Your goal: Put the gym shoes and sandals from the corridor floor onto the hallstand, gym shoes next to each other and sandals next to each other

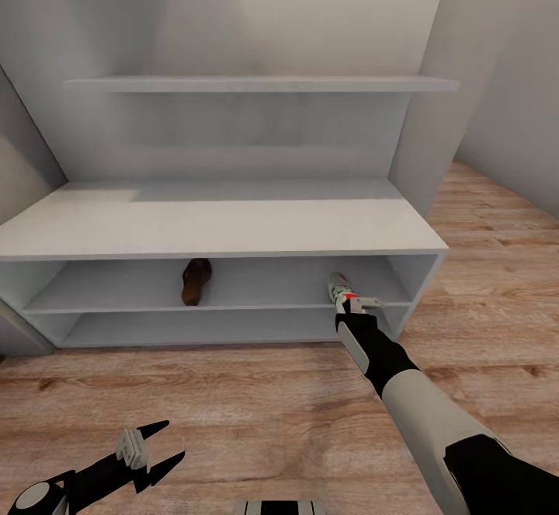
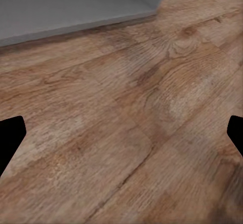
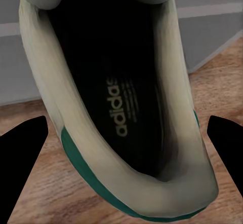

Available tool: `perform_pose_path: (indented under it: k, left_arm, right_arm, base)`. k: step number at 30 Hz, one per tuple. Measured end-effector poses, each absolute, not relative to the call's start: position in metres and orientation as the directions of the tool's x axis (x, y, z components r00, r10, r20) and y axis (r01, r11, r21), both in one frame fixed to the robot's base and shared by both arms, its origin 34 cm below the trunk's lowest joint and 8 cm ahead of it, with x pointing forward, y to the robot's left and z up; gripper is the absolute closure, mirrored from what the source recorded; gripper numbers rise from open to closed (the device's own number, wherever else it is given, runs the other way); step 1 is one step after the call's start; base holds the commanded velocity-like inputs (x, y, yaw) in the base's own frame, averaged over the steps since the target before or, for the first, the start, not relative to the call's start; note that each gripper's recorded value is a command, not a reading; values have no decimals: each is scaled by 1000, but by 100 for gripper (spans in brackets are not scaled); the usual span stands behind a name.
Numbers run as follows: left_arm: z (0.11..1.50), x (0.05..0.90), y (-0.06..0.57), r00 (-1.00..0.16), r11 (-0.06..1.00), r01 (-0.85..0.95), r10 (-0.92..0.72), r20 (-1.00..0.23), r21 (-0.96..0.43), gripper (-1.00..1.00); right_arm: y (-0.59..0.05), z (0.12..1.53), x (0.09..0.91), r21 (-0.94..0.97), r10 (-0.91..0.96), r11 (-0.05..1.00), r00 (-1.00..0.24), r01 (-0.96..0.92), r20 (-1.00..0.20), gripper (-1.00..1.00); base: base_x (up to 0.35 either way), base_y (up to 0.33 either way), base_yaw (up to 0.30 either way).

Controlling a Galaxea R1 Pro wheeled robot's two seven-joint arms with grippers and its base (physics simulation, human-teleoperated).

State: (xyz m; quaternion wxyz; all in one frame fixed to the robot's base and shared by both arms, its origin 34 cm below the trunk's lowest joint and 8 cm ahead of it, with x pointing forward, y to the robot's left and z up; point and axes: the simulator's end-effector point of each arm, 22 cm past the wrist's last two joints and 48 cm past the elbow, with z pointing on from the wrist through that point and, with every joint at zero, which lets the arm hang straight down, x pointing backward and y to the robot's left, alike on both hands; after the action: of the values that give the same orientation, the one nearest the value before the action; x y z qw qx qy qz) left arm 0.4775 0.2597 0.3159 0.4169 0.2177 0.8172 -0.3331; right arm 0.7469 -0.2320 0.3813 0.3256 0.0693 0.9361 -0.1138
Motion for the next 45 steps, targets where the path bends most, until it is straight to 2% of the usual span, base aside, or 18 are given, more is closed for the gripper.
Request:
perform_pose_path:
  k: [22, 39, 45]
  left_arm:
    - [312, 476, 261, -565, 685, 629, 79, -821, -367, -100]
    - [312, 476, 261, -566, 686, 628, 79, -821, -368, -100]
    - [312, 476, 261, -566, 687, 628, 79, -821, -367, -100]
  right_arm:
    - [-232, 377, 748, -177, 46, 964, -779, 199, -625, 100]
    - [-234, 378, 748, -186, 39, 963, -781, 196, -624, 100]
    - [-234, 378, 748, -185, 40, 963, -780, 197, -624, 100]
  base:
    - [0, 0, 0]
    - [54, 0, 0]
    - [205, 0, 0]
